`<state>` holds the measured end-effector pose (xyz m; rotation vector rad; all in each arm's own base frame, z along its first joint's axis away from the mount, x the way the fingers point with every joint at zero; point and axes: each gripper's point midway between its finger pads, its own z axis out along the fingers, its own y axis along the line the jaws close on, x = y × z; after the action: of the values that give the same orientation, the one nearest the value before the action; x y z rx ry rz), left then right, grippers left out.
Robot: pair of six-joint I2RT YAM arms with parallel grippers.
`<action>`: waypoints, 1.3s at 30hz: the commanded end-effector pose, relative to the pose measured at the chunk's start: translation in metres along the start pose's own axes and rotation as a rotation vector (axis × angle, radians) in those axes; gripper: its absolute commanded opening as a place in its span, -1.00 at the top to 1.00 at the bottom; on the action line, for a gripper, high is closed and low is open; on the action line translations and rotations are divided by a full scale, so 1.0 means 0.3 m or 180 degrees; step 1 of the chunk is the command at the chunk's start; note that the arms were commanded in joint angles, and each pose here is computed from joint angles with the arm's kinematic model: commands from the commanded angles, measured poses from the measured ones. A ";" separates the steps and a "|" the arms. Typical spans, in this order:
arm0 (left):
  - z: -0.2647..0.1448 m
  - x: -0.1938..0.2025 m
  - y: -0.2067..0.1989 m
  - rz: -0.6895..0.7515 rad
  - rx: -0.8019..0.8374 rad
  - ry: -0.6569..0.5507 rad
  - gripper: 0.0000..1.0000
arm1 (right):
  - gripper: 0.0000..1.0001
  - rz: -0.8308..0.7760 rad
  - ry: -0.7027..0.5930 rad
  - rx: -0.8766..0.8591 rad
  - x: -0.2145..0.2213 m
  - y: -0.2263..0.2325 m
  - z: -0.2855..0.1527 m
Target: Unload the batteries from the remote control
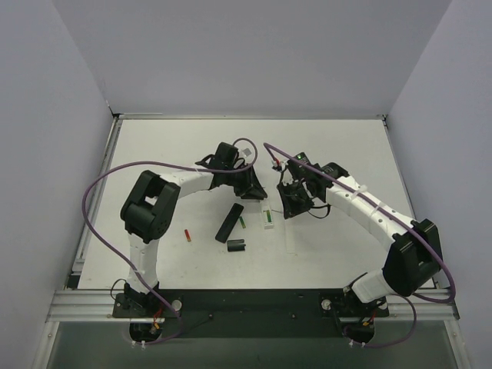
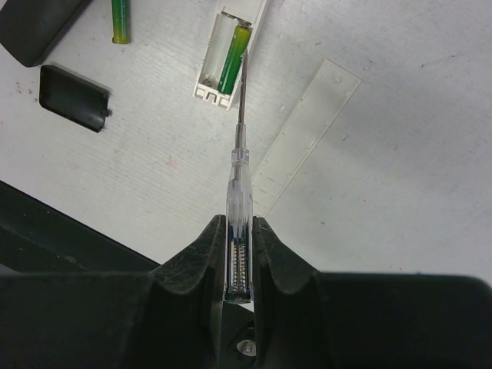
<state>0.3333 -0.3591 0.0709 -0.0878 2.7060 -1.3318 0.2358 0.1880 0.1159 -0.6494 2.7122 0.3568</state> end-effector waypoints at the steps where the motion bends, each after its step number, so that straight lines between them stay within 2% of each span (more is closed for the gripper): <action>1: 0.011 -0.069 -0.087 0.0149 0.0310 -0.0074 0.30 | 1.00 0.0051 0.0060 0.0114 0.007 -0.012 0.010; 18: 0.082 -0.025 0.052 0.0023 0.0059 0.0047 0.31 | 1.00 0.0054 0.0121 0.0117 0.029 0.011 0.051; 39: 0.094 0.012 0.081 -0.0033 0.0013 0.0084 0.31 | 1.00 0.0037 0.0290 0.0166 0.068 0.014 0.090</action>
<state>0.3395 -0.3717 0.0482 -0.0754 2.6999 -1.4096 0.2345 0.1967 0.0910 -0.6461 2.7513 0.2989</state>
